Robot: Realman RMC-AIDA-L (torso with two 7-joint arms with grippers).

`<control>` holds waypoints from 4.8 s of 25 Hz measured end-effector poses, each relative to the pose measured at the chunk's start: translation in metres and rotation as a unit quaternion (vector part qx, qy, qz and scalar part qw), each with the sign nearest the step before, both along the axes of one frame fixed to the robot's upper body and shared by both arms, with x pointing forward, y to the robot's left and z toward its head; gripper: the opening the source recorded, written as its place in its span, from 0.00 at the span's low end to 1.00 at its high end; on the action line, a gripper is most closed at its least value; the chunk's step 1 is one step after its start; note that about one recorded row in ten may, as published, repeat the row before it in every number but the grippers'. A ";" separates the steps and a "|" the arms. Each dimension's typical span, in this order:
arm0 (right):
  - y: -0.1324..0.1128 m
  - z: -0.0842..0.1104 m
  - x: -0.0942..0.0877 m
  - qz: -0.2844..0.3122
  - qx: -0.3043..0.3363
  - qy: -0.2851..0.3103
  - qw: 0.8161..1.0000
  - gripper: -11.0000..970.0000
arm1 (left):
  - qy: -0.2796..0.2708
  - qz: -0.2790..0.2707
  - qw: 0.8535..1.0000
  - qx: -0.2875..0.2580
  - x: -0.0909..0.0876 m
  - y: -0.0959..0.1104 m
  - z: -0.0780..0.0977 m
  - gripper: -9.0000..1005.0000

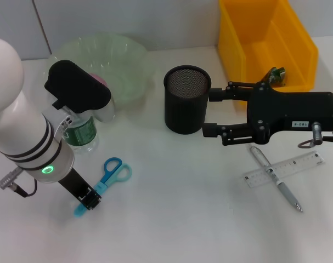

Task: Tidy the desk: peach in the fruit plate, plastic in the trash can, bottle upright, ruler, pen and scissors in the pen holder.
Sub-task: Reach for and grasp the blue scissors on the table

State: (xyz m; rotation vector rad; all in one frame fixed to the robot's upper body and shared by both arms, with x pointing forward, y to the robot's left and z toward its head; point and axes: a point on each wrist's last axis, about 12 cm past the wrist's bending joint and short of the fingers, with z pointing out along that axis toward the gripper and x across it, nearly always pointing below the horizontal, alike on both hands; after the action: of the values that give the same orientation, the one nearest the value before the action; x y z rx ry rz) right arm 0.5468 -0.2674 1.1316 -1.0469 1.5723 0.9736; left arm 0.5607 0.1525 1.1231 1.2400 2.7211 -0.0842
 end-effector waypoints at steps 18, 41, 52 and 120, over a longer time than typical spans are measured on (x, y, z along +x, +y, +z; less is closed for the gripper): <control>-0.002 0.000 -0.001 -0.001 -0.001 0.000 1.000 0.85 | 0.002 0.003 1.000 -0.018 0.000 -0.001 0.002 0.36; -0.001 0.001 -0.001 0.002 -0.002 0.003 1.000 0.85 | 0.012 0.015 1.000 -0.010 0.001 0.001 -0.004 0.49; 0.000 0.001 0.000 0.003 -0.002 0.002 1.000 0.85 | 0.014 0.010 1.000 -0.014 0.002 0.000 0.000 0.47; -0.009 0.004 -0.016 0.008 0.002 -0.039 0.999 0.85 | 0.028 0.024 0.999 0.016 -0.008 -0.002 0.005 0.54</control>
State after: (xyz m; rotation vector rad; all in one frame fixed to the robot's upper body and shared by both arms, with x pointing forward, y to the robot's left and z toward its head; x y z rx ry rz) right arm 0.5310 -0.2764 1.1352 -1.0837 1.5003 0.9354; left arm 0.5531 0.1503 1.1284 1.1967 2.8086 -0.0720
